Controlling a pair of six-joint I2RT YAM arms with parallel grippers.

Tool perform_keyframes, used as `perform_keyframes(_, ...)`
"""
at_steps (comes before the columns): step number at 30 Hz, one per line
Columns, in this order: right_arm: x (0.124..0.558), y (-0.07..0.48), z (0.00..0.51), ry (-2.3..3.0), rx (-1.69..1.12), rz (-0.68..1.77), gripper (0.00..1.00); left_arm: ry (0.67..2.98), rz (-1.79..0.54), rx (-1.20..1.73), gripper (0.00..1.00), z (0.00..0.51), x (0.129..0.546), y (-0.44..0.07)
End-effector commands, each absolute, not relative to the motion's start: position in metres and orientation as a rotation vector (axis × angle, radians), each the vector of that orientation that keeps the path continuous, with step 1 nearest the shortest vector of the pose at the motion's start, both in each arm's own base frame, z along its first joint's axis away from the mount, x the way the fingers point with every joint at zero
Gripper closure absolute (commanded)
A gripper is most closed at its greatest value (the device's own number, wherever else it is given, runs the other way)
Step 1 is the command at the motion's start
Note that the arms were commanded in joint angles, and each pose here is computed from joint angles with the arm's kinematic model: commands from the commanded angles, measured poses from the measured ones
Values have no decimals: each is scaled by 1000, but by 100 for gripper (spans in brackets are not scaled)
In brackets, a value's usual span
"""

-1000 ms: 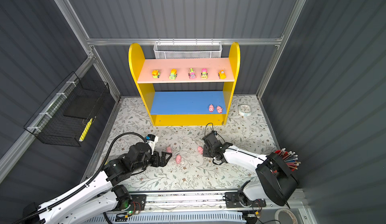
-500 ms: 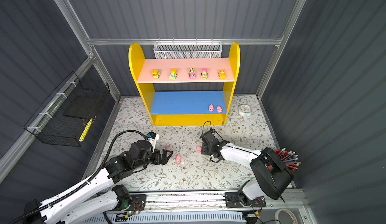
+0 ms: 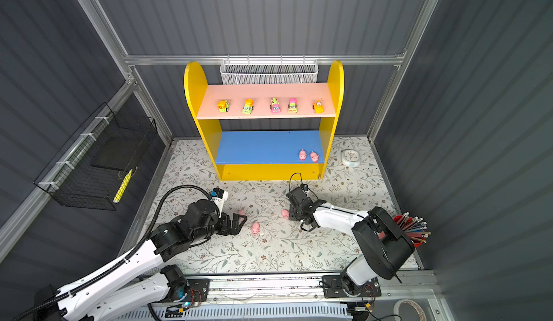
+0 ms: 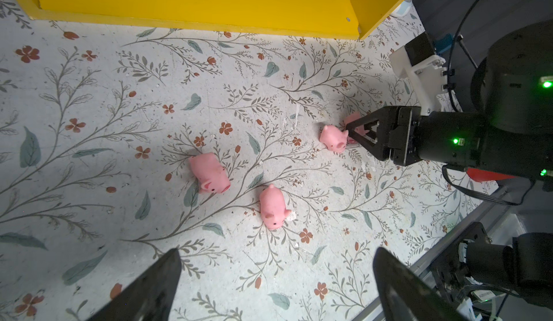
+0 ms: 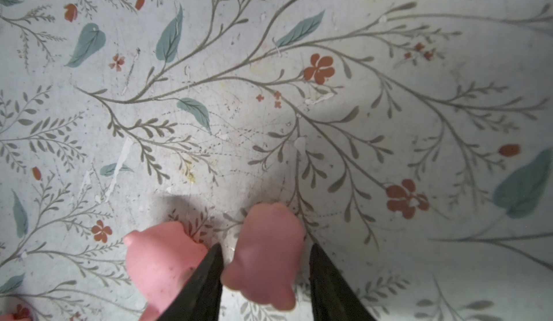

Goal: Place and organize the plastic toys onto the shelf
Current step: 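Close the right gripper on the pink pig, then lift the pig with the right gripper toward the blue shelf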

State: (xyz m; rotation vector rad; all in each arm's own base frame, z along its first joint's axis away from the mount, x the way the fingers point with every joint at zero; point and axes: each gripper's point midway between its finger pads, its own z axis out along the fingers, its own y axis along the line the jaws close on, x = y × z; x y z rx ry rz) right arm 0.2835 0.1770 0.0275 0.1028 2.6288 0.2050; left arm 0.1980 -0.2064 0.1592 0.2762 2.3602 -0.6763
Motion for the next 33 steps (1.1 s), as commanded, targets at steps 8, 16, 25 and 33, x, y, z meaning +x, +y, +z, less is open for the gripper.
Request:
perform_keyframes(8, 290, 176, 20, 2614, 99, 181, 63, 2351, -652, 302, 0, 166, 201, -208)
perform_keyframes(16, 290, 177, 21, 2596, 77, 180, 69, 2345, -647, 303, 0, 169, 203, -208)
perform_keyframes(25, 303, 179, 40, 2502, 43, 177, 70, 2335, -600, 317, 0, 173, 205, -204)
perform_keyframes(33, 334, 187, 60, 2372, 24, 151, 70, 2317, -572, 328, 0, 177, 210, -204)
